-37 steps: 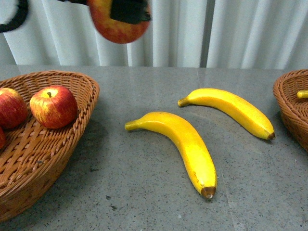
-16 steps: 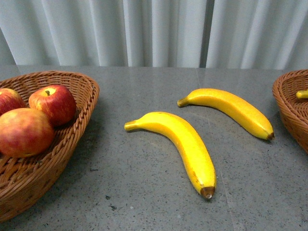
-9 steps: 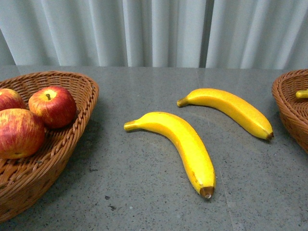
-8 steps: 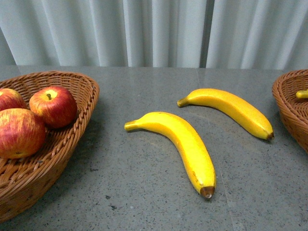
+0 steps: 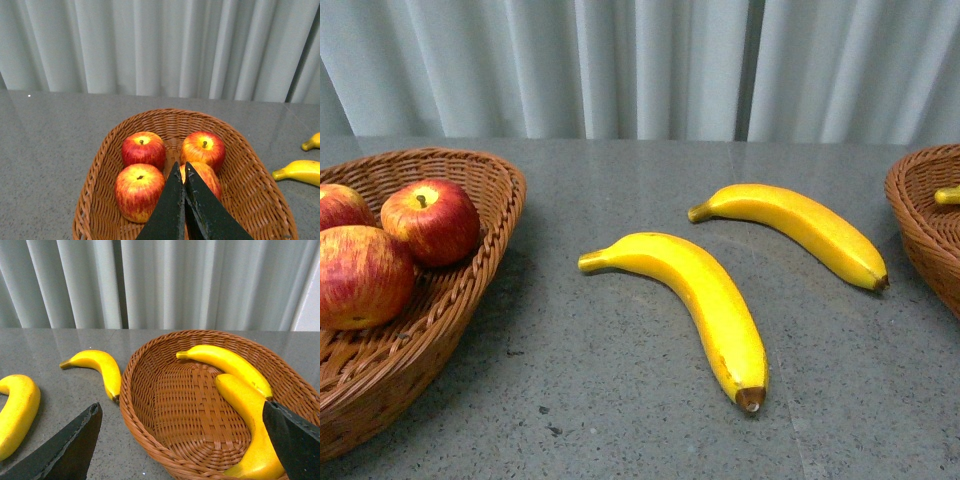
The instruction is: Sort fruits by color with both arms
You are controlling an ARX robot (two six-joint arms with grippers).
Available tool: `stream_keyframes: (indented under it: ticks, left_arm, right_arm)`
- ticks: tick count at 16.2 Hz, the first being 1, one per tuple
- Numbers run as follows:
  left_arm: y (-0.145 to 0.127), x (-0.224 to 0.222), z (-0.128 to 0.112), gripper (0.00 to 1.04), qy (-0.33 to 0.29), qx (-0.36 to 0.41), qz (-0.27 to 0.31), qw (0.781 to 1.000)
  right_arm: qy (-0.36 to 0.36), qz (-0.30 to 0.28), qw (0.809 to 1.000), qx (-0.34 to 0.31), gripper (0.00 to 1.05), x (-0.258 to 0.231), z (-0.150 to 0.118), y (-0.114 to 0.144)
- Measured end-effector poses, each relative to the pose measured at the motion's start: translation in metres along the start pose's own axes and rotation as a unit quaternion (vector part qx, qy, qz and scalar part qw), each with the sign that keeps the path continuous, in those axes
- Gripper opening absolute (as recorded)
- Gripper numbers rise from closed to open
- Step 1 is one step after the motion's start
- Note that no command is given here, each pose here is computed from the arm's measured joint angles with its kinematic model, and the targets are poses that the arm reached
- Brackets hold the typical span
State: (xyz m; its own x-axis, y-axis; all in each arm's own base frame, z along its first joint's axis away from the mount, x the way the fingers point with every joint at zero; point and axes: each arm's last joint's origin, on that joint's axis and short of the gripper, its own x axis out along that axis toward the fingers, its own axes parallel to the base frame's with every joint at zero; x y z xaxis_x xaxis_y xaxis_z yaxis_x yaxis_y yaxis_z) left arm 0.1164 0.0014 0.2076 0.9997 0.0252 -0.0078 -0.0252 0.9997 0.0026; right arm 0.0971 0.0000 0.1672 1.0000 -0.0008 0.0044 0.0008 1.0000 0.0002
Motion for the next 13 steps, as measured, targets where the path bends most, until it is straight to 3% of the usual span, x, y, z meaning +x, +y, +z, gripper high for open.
stream_keyframes:
  ticks: [7, 13]
  left_arm:
    - [-0.002, -0.003, -0.010, 0.01, -0.003, 0.000, -0.014, 1.000]
    - [-0.001, -0.016, -0.033, 0.01, 0.015, 0.000, -0.013, 1.000]
  right_arm:
    - [0.000, 0.000, 1.000, 0.000, 0.98, 0.000, 0.000, 0.000]
    - [0.000, 0.000, 1.000, 0.000, 0.98, 0.000, 0.000, 0.000]
